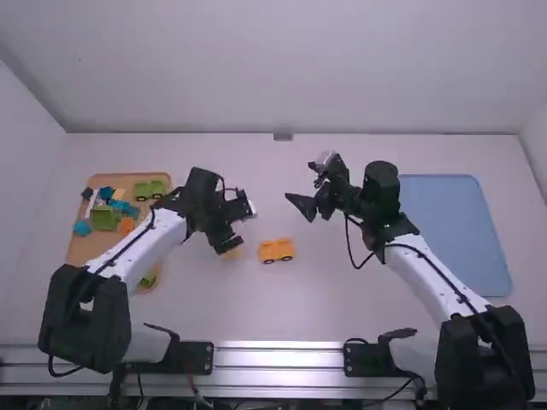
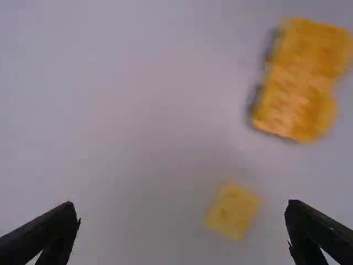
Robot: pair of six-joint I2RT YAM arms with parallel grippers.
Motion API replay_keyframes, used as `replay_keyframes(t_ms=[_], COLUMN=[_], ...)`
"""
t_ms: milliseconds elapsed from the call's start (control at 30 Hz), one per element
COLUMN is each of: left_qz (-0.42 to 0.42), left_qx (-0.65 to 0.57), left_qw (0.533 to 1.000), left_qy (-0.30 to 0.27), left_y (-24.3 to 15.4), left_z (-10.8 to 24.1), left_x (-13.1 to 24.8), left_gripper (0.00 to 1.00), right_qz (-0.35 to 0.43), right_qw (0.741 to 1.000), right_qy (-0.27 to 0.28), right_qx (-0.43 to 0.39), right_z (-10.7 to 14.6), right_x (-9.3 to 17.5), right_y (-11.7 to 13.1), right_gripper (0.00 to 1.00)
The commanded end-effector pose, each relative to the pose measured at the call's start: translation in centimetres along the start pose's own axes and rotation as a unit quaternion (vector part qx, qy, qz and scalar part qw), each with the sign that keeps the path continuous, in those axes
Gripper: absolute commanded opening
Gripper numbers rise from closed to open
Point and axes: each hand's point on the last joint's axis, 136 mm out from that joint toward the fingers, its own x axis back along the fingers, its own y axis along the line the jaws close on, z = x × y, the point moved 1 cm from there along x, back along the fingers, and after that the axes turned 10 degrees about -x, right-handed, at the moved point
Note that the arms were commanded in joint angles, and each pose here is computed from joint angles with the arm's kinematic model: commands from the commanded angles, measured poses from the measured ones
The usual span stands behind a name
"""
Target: Assemble lego blocks to make yellow taxi
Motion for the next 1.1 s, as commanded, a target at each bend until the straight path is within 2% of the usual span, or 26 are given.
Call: replay_keyframes(t_ms=[0,67,100,233,367,500,633,767,833,1067], left_qz=[0.050,0.049,0.037,0.018,0.029,0.047,0.066,0.076,0.077,0.059], left_qx=[-0.162,-0.156,-0.135,-0.080,-0.017,-0.021,-0.052,-0.081,-0.076,-0.045], left_qw=[0.975,0.971,0.959,0.929,0.926,0.929,0.935,0.953,0.959,0.968], left_qy=[-0.142,-0.174,-0.247,-0.360,-0.375,-0.367,-0.344,-0.282,-0.263,-0.241], left_y=[-2.8,-3.0,-3.0,-3.0,-2.8,-3.1,-3.9,-4.0,-3.9,-3.7], left_z=[-1.7,-1.5,-1.3,-0.2,1.7,2.8,3.7,5.5,6.1,7.2], left_x=[0.1,0.1,0.4,0.4,-1.8,-3.9,-4.8,-5.4,-5.8,-7.5], left_gripper=[0.99,0.99,0.99,0.99,0.99,0.99,0.99,0.80,0.78,0.83], right_qz=[0.011,0.010,0.005,-0.005,-0.033,-0.080,-0.093,-0.091,-0.091,-0.110], right_qw=[1.000,1.000,1.000,1.000,0.998,0.994,0.993,0.994,0.994,0.991], right_qy=[0.003,0.004,0.013,0.014,0.021,0.022,0.027,0.037,0.039,0.040], right_qx=[-0.004,-0.004,-0.011,0.008,0.054,0.075,0.062,0.049,0.047,0.065], right_z=[0.3,0.3,0.8,0.9,1.3,1.7,2.0,2.5,2.7,2.8], right_x=[0.0,-0.1,-0.2,-0.6,-1.0,-0.9,-0.6,-0.4,-0.4,-1.0], right_y=[-0.4,-0.4,0.0,0.7,2.2,3.8,3.8,3.6,3.6,5.0], right_gripper=[0.99,0.99,0.99,0.99,0.99,0.99,0.99,0.99,0.99,0.99])
